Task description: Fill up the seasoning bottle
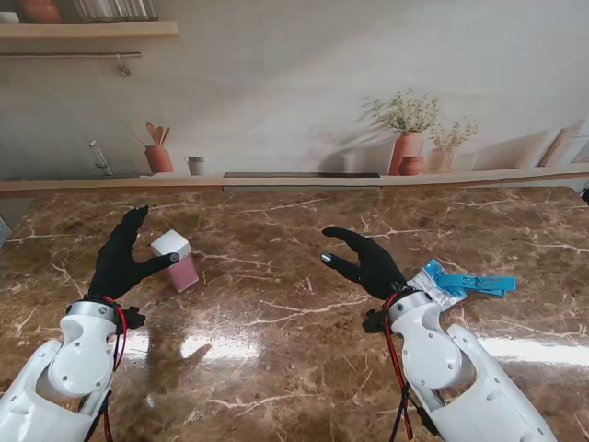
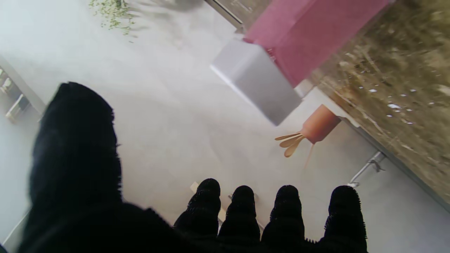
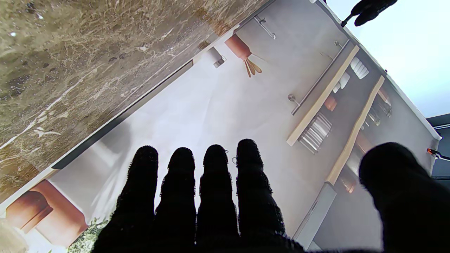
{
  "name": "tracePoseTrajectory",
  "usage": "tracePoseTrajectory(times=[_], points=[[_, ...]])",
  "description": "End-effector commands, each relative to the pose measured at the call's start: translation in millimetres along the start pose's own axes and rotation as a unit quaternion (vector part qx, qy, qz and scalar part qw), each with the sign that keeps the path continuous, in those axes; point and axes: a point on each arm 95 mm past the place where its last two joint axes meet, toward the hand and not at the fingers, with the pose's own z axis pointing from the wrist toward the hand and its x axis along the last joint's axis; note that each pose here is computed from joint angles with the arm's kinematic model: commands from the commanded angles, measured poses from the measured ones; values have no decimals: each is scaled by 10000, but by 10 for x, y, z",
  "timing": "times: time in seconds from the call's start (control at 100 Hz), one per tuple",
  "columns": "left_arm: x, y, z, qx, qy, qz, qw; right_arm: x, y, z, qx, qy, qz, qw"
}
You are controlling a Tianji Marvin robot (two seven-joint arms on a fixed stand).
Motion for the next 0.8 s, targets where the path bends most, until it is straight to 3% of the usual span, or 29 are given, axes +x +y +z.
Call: tracePoseTrajectory(times=[0.0,0.37,0.79], points=[[-143,66,-77,-91,-223,17,9997,-30,-36,-10,86,-81,-31,9999],[-384,126,-126,-447,-401,-56,9982,-117,-11,-76,26,-342,-211,9992],[-672,307,-107,-621,-829,-370,9939,-88,-9,-73,52,-289,-184,9994]])
